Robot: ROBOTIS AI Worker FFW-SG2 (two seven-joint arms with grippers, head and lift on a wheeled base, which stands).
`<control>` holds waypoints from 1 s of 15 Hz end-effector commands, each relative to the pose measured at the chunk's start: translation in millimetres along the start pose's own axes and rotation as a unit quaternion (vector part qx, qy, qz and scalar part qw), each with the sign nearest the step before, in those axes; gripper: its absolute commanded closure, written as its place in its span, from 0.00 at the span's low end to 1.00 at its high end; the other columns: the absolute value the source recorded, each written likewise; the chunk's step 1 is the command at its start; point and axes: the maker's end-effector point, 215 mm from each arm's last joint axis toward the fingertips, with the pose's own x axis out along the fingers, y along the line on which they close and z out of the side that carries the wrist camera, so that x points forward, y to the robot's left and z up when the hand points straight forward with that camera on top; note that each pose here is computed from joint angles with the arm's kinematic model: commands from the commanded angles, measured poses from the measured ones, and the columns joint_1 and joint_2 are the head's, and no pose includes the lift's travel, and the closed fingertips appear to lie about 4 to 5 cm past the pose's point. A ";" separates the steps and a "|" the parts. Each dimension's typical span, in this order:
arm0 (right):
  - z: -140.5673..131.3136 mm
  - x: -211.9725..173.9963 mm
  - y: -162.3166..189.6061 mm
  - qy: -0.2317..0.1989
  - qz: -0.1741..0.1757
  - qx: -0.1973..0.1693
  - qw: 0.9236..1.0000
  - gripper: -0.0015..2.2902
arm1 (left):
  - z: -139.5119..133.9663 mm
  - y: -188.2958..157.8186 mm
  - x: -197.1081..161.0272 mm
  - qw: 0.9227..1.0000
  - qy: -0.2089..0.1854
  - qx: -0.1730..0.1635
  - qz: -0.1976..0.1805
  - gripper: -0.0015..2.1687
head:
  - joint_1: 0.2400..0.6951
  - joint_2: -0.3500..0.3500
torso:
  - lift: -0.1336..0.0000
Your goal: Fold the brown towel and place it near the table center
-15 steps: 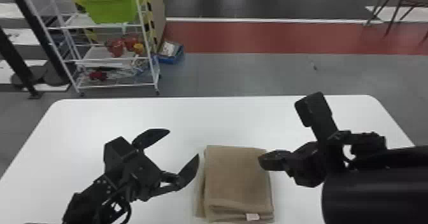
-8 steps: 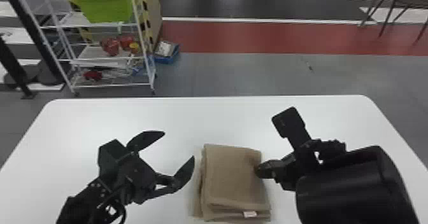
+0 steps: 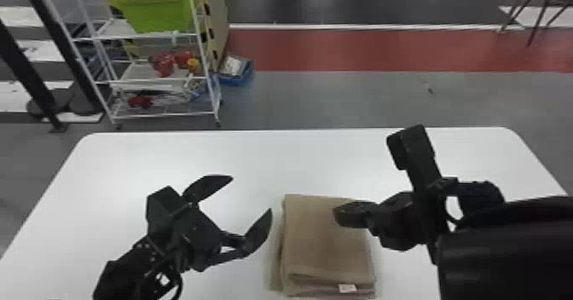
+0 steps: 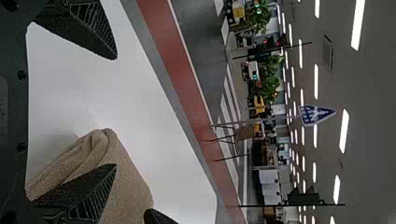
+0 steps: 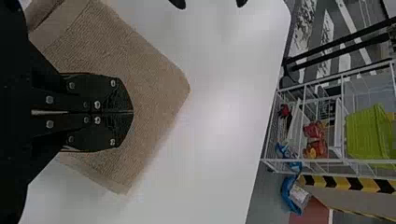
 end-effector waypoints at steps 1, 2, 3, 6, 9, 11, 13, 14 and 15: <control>-1.0 28.6 16.6 0.006 0.005 -0.040 0.999 0.99 | -0.3 -1.6 -0.1 1.000 0.000 -0.003 0.000 0.02 | 1.00 0.56 | 0.09; 1.7 41.6 17.6 0.003 0.006 -0.056 0.998 0.99 | -2.1 -2.0 -2.0 1.000 0.001 -0.003 0.000 0.02 | 1.00 0.58 | 0.09; 1.2 53.9 15.7 0.009 0.006 -0.056 0.998 0.99 | -4.0 -1.3 -3.2 1.000 0.003 -0.004 0.001 0.02 | 1.00 0.60 | 0.09; 5.9 76.3 19.4 0.003 0.016 -0.079 0.997 0.99 | -6.8 2.1 -8.0 1.000 0.005 -0.003 0.003 0.02 | 1.00 0.65 | 0.09; 13.5 62.9 30.7 -0.016 0.022 -0.076 0.997 0.91 | -7.8 15.1 -16.3 1.000 0.004 -0.005 0.014 0.02 | 1.00 0.69 | 0.09; 31.3 33.8 24.8 -0.060 0.019 -0.055 0.996 0.33 | -6.0 13.3 -16.6 1.000 0.001 -0.009 0.012 0.02 | 1.00 0.71 | 0.09; 25.3 12.4 -12.1 -0.082 -0.041 -0.028 0.995 0.00 | -4.2 11.4 -16.8 1.000 -0.006 -0.017 0.012 0.02 | 1.00 0.70 | 0.09; 18.0 2.9 -29.3 -0.093 -0.058 -0.006 0.994 0.00 | -2.7 11.5 -17.9 0.999 -0.012 -0.026 0.014 0.02 | 1.00 0.68 | 0.09; 13.4 -11.3 -47.0 -0.119 -0.076 0.013 0.990 0.01 | -1.0 12.9 -23.2 0.999 -0.025 -0.041 0.017 0.02 | 1.00 0.65 | 0.09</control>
